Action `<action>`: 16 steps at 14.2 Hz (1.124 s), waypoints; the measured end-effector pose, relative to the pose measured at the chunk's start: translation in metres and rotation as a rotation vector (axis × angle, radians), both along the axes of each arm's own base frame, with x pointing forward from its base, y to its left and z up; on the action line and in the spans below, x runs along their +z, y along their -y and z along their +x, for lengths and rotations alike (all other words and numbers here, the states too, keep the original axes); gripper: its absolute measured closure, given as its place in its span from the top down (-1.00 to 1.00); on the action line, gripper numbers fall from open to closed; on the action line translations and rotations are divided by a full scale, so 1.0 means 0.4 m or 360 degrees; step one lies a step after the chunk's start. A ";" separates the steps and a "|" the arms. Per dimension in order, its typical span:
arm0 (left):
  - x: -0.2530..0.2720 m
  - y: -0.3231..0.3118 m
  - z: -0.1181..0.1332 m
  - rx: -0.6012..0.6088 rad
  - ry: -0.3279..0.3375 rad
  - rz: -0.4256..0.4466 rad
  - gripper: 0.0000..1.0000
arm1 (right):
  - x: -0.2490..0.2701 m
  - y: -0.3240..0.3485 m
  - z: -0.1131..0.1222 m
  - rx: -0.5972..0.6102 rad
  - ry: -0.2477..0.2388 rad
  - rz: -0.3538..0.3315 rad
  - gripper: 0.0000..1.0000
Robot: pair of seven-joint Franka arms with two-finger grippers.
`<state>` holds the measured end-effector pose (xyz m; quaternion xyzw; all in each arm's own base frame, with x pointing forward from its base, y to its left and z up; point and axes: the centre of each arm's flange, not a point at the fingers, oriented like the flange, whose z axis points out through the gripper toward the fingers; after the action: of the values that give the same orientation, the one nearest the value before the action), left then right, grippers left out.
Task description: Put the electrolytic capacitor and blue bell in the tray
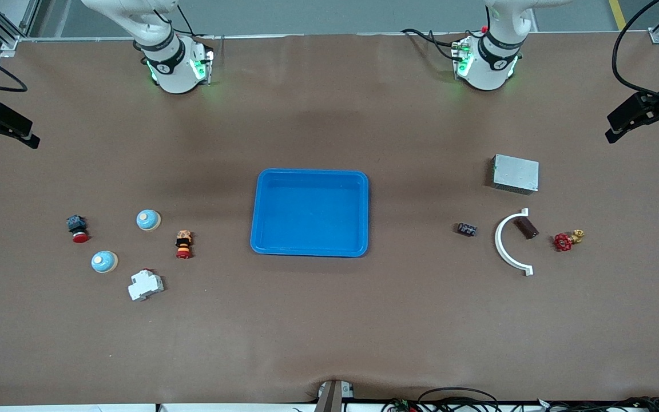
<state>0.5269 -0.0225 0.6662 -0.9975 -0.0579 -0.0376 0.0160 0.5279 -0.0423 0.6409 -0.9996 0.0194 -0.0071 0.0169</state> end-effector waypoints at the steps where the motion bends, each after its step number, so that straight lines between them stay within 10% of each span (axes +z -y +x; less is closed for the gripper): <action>1: 0.000 0.001 0.000 -0.0001 0.0000 0.0000 1.00 | 0.000 0.000 0.000 0.0000 0.0000 0.0000 1.00; 16: -0.375 -0.049 0.109 0.0052 -0.0290 0.0058 1.00 | 0.000 0.001 0.000 -0.0001 0.0000 0.0000 1.00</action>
<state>0.5704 -0.0030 0.5164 -0.9952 -0.0717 0.0527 0.0400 0.5279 -0.0426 0.6408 -0.9996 0.0196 -0.0071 0.0169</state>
